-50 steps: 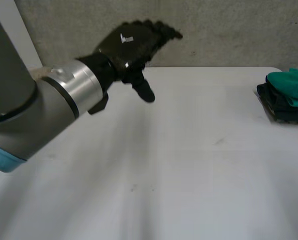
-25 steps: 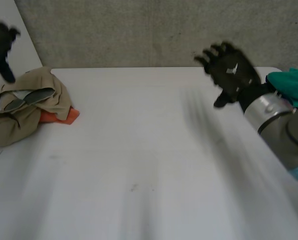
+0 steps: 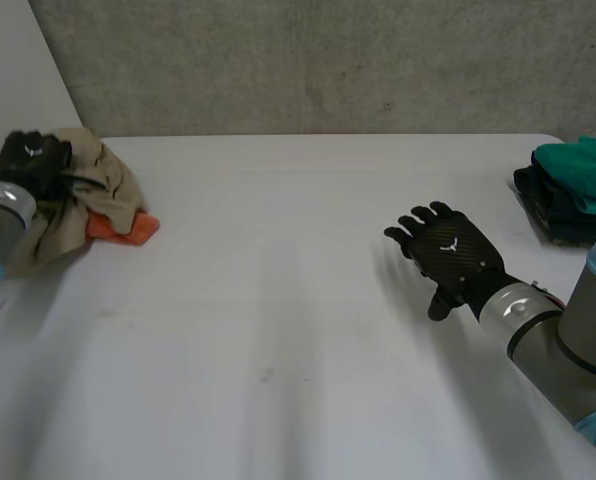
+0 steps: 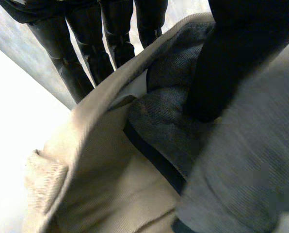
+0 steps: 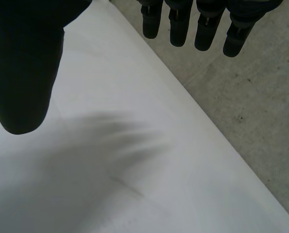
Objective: Fold the laundry.
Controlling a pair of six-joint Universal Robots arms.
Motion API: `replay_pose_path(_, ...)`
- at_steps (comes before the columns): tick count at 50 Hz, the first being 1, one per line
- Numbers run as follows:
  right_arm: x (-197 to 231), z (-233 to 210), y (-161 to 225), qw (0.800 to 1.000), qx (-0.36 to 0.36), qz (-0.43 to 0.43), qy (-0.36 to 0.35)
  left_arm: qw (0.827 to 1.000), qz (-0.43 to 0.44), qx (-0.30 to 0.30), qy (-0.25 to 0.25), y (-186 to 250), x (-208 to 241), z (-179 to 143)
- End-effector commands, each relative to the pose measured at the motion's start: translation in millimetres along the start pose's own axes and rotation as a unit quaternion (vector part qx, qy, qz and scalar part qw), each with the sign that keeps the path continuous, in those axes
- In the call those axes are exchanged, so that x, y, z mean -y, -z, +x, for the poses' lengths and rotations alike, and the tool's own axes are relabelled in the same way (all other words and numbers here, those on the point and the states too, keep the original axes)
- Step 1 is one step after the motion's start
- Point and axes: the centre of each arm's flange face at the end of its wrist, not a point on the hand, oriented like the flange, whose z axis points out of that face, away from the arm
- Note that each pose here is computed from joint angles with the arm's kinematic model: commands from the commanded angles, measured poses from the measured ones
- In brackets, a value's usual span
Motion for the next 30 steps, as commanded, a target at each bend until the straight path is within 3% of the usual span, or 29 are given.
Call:
replay_pose_path(1,-0.6,10.8,0.2,1.0,-0.018,-0.002,0.001,0.993,0.111,0.022,0.042,33.7,121.6,4.6)
replay_pose_path(7,11.7,19.7,4.5,0.999,-0.035,0.013,0.004,0.968,0.203,-0.067,0.13,98.8,226.7,64.7)
replay_pose_path(10,15.3,23.0,6.4,0.999,-0.044,0.015,0.004,0.961,0.206,-0.103,0.151,114.6,237.6,89.0)
replay_pose_path(15,18.6,35.6,11.1,0.997,-0.073,0.013,0.004,0.943,0.159,-0.238,0.17,148.4,225.6,202.7)
replay_pose_path(18,17.2,39.1,11.3,0.997,-0.082,0.008,0.003,0.938,0.116,-0.281,0.169,158.2,201.8,254.4)
replay_pose_path(22,11.4,49.2,11.5,0.995,-0.097,-0.001,-0.001,0.939,0.066,-0.297,0.16,167.2,180.2,285.6)
replay_pose_path(26,10.1,52.4,11.4,0.995,-0.101,-0.002,-0.007,0.936,0.052,-0.311,0.154,183.2,185.3,293.7)
replay_pose_path(30,11.1,54.8,11.1,0.994,-0.104,0.0,-0.019,0.938,0.076,-0.297,0.163,190.0,219.2,265.2)
